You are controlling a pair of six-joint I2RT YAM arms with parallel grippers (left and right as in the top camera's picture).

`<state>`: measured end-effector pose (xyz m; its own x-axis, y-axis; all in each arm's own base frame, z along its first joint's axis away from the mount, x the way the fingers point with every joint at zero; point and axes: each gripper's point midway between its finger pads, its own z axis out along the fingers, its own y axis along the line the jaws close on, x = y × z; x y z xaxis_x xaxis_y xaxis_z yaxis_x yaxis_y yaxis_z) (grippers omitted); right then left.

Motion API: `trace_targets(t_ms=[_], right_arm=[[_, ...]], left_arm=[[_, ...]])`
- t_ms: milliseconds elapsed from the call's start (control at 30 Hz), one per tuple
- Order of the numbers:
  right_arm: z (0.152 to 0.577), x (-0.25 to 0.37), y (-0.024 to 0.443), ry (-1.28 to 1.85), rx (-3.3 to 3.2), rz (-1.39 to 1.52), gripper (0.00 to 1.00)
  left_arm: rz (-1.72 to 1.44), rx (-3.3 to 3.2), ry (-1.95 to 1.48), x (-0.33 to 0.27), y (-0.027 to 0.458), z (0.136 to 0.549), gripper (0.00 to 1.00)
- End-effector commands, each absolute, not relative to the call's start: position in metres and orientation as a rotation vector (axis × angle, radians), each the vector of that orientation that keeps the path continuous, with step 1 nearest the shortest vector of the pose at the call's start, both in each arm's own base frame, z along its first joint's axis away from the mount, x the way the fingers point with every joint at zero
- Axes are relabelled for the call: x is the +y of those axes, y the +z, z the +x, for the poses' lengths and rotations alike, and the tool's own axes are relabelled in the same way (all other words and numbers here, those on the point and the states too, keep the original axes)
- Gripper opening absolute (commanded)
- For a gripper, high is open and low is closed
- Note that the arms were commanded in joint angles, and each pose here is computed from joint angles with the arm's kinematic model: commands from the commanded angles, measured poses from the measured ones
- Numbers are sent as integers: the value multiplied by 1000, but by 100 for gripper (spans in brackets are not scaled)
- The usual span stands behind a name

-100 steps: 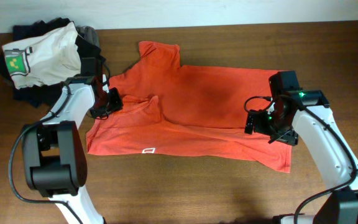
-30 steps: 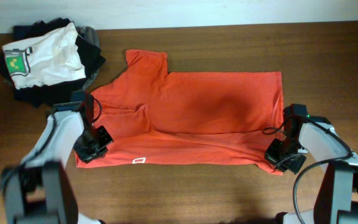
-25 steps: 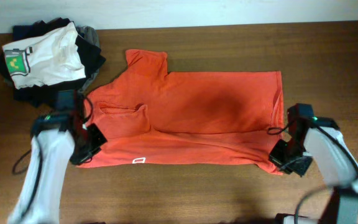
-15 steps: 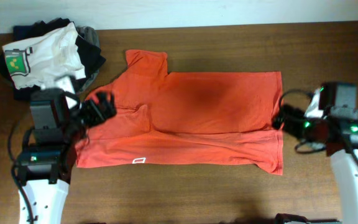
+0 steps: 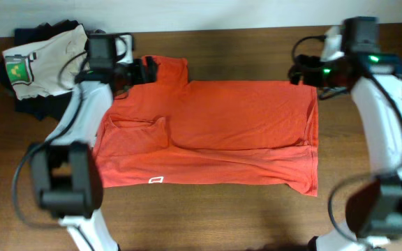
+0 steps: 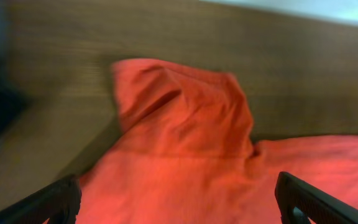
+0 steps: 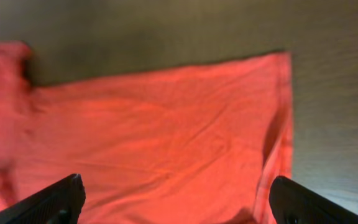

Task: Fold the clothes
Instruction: 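Lift the lower corners and carry them up to the shirt's top edge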

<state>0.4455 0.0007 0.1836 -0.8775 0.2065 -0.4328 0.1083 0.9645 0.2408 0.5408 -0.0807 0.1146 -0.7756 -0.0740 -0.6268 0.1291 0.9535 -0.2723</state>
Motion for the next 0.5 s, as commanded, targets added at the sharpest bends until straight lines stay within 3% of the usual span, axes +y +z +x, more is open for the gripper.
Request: trace_targets(t_ms=[0,167,467], right_arm=[[457,-2,145,187,2730,185,99],[469,-3,102,186,2788,194,99],[482,-5,85,180,2776,195,98]], left_arm=[[167,2415,-318,-101,103,561,99],[105,2449,-95,-80,64,572,99],[79,2349,-104,-78,42,603,99]])
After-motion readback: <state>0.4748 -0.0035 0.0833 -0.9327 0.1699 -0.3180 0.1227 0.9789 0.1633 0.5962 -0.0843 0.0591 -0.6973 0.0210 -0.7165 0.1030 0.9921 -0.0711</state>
